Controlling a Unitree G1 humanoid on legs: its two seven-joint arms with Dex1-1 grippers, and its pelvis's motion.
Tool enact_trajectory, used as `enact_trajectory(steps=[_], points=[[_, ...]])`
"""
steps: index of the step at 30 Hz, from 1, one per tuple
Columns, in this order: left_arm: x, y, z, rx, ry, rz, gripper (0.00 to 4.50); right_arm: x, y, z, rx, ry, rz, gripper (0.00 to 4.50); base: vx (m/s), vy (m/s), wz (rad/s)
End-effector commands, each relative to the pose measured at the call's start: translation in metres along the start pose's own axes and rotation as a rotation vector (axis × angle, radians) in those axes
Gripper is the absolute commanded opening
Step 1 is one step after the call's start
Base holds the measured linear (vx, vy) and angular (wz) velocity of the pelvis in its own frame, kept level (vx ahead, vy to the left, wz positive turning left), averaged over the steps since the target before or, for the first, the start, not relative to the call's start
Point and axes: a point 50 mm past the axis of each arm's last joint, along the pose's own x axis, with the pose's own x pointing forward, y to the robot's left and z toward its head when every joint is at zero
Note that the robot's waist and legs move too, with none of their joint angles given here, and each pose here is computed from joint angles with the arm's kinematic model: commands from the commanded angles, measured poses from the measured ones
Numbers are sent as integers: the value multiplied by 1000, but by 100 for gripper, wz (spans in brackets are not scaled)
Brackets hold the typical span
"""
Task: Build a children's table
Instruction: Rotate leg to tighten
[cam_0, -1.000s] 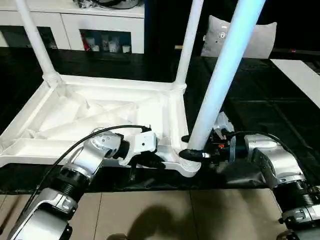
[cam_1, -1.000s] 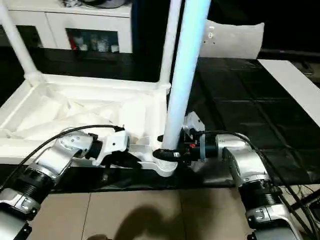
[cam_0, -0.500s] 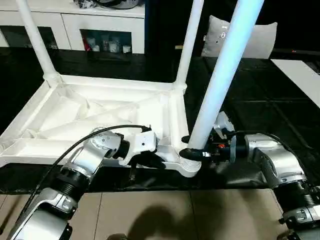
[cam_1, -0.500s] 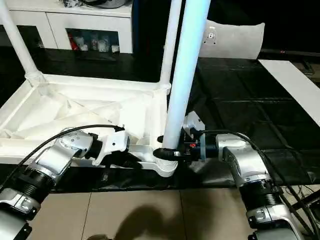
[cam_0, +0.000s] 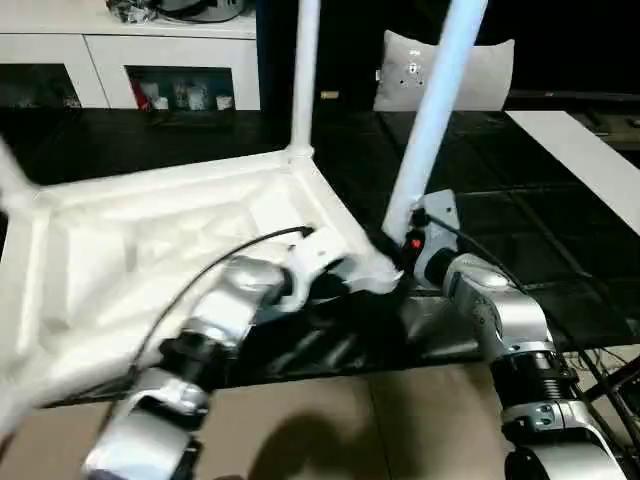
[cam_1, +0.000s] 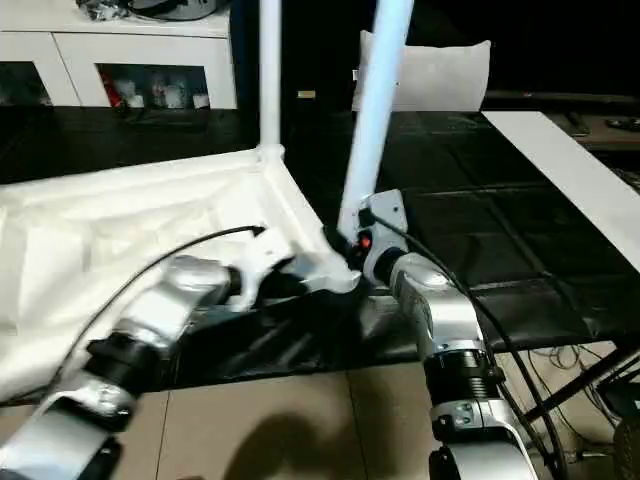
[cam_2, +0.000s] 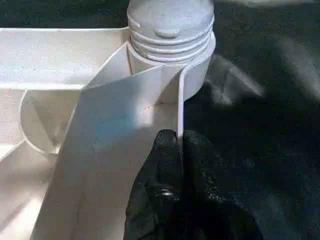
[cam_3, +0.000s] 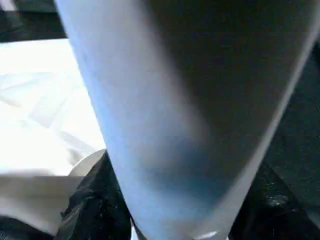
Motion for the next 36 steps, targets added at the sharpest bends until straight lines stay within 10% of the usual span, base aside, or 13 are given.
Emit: enact_trajectory(steps=[1, 20, 36], points=[[8, -5, 25, 14, -124, 2, 0, 8, 16, -15, 63, 46, 41, 266, 0, 0, 0], [-20, 2, 0, 300, -65, -248, 0, -50, -14, -9, -200, 87, 461, 416, 0, 0, 0], [-47, -3, -22, 444, 38, -541, 0, -71, -10, -15, -242, 222, 820, 276, 0, 0, 0]])
